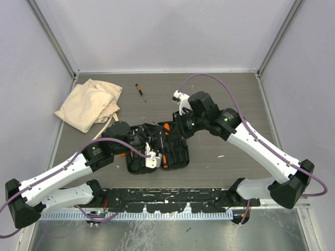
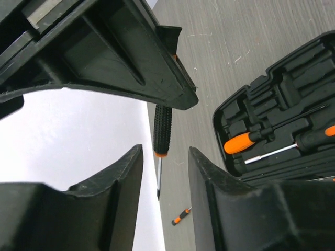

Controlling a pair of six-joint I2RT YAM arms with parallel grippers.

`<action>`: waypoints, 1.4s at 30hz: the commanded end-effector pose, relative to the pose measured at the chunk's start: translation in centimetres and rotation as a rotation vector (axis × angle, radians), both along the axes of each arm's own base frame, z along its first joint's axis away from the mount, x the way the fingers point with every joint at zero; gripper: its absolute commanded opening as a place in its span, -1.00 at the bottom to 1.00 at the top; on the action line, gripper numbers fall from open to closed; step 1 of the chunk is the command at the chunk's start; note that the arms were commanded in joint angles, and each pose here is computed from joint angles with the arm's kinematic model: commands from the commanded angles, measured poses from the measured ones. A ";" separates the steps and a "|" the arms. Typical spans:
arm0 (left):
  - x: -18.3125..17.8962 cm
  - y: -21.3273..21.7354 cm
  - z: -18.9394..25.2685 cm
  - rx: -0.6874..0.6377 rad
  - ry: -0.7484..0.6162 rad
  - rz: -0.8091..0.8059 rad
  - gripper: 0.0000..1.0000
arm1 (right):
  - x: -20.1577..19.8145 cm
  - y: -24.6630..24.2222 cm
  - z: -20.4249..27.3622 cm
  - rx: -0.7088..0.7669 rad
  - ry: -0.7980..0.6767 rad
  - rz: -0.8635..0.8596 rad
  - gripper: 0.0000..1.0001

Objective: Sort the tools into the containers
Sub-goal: Place the screwdriver in the storage box.

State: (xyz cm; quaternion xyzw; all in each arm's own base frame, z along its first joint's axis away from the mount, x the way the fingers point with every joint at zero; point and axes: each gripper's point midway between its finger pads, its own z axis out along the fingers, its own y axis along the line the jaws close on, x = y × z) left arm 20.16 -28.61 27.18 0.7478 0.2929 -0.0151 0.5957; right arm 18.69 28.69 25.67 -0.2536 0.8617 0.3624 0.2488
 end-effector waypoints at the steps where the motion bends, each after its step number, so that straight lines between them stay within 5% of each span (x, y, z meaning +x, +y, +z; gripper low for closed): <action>1: -0.9 -0.2 1.5 -0.083 0.050 -0.009 -0.11 | 1.9 -1.6 1.3 0.013 -0.108 -0.160 -0.98; 7: -1.0 0.2 1.5 -0.203 0.150 0.051 0.03 | 3.5 -4.9 -1.3 -0.070 -0.139 -0.375 -0.99; 12: -0.3 0.8 1.9 -0.365 0.374 0.196 0.04 | 4.2 -6.3 -3.4 -0.090 -0.170 -0.461 -0.99; 20: 2.7 3.0 2.2 -0.625 0.661 0.533 0.26 | 3.7 -5.9 -6.4 -0.067 -0.137 -0.455 -0.99; 27: 7.6 9.0 1.3 -0.815 0.907 0.932 0.50 | 2.6 -5.0 -10.4 -0.043 -0.035 -0.544 -0.99; 42: 14.0 11.7 -0.4 -0.865 1.115 1.199 0.56 | 2.3 -6.2 -15.8 -0.108 -0.013 -0.704 -0.99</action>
